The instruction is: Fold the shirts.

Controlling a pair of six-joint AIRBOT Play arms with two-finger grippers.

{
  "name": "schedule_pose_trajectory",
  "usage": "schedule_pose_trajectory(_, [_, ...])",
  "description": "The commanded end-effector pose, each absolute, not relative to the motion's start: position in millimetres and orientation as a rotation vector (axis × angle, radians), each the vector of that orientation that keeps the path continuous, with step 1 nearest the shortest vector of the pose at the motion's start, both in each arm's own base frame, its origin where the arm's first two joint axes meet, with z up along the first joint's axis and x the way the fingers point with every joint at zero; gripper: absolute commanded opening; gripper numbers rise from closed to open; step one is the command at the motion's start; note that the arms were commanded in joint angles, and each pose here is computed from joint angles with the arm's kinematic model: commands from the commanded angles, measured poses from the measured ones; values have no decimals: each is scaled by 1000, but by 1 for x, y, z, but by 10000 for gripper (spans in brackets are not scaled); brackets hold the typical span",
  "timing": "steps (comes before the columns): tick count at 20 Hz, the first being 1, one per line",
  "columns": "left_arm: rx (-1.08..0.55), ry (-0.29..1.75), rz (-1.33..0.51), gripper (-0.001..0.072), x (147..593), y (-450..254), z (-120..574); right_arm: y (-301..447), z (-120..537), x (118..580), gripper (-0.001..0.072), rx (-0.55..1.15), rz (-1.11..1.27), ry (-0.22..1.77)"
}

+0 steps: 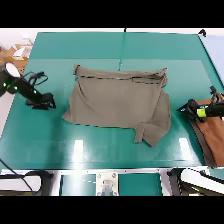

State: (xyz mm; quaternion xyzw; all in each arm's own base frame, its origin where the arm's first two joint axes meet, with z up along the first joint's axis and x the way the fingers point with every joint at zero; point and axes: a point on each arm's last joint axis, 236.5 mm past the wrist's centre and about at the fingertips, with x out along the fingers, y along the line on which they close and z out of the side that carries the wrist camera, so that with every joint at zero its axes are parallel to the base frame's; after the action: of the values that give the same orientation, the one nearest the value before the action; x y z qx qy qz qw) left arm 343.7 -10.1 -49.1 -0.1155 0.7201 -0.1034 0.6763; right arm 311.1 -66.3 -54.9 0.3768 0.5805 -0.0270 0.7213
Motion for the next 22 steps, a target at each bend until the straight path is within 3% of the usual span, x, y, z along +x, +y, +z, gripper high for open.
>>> schedule_pose_trajectory(1, [-356, 1578, -307, 475, 337, -25, -75, -54, -75, 293, 344, 842, -62, 1317])
schedule_pose_trajectory(7, [-469, 1624, -443, 478, 338, -53, -110, -52, -78, 291, 321, 844, -61, 1322])
schedule_pose_trajectory(11, [-511, 1541, -547, 464, 353, -72, -108, -52, -78, 291, 319, 843, -61, 1322])
schedule_pose_trajectory(13, [-478, 1568, -593, 231, 343, -72, -107, -52, -78, 291, 319, 843, -61, 1323])
schedule_pose_trajectory(15, [-468, 1601, -636, 223, 332, -74, -104, -52, -78, 291, 319, 843, -61, 1322])
schedule_pose_trajectory(16, [-462, 1612, -648, 20, 328, -74, -103, -52, -78, 291, 318, 844, -61, 1323])
schedule_pose_trajectory(22, [-363, 1642, -564, 18, 321, -53, -93, -52, -86, 290, 337, 857, -65, 1343])
